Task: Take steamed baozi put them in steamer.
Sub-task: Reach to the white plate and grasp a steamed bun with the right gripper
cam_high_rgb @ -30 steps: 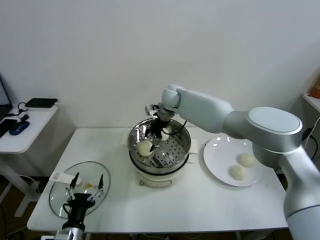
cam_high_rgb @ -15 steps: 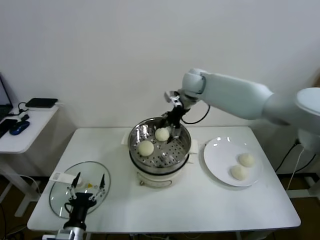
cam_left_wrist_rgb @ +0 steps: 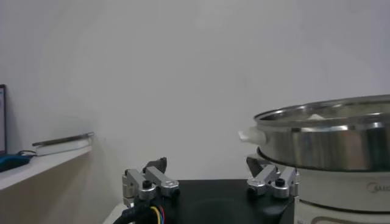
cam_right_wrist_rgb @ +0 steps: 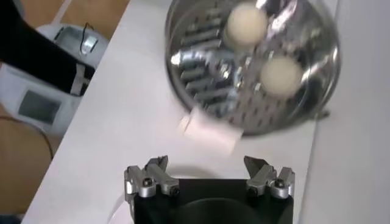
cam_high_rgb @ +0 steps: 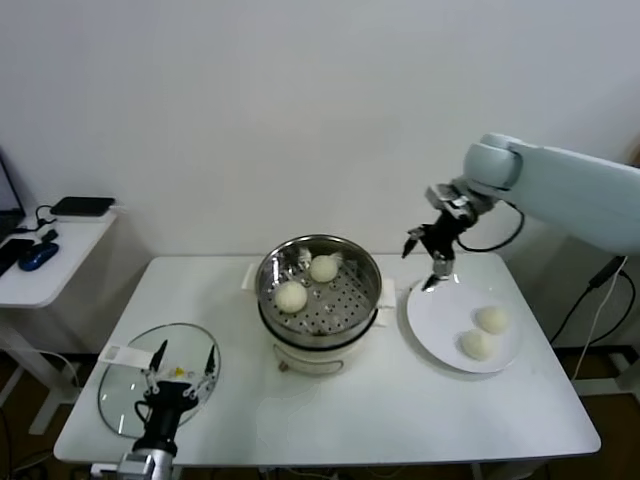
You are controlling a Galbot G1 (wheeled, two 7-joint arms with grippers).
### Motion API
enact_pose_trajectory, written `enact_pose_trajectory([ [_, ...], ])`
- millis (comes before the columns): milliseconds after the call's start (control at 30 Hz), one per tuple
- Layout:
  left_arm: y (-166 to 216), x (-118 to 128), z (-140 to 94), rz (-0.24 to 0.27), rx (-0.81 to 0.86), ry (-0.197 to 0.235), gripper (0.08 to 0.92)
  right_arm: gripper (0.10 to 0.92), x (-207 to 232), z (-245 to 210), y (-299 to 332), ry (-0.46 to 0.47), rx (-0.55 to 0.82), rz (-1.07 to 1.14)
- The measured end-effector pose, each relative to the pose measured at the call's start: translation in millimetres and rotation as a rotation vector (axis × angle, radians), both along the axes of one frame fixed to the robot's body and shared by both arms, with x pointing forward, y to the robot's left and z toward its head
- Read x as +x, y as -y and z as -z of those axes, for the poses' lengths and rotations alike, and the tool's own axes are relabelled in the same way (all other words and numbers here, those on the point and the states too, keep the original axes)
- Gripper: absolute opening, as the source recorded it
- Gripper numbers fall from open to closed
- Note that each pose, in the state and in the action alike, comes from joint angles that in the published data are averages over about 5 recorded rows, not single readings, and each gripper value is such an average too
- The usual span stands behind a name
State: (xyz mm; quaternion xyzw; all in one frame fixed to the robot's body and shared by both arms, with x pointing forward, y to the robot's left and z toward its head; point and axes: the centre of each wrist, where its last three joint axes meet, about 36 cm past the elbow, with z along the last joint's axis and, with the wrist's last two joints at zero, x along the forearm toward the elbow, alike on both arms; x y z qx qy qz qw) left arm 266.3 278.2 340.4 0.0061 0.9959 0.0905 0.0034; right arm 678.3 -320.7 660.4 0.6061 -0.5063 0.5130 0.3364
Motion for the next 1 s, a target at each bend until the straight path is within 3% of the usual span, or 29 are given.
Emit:
enact_pose_trajectory([
  [433, 1, 0, -6, -0.008, 0.003, 0.008, 0.823, 0.823, -18, 76, 67, -0.020, -0.080, 0.047],
  [1000, 1, -2, -3, -0.013, 0.001, -0.001, 0.823, 0.823, -20, 153, 94, -0.062, -0.172, 0.079],
])
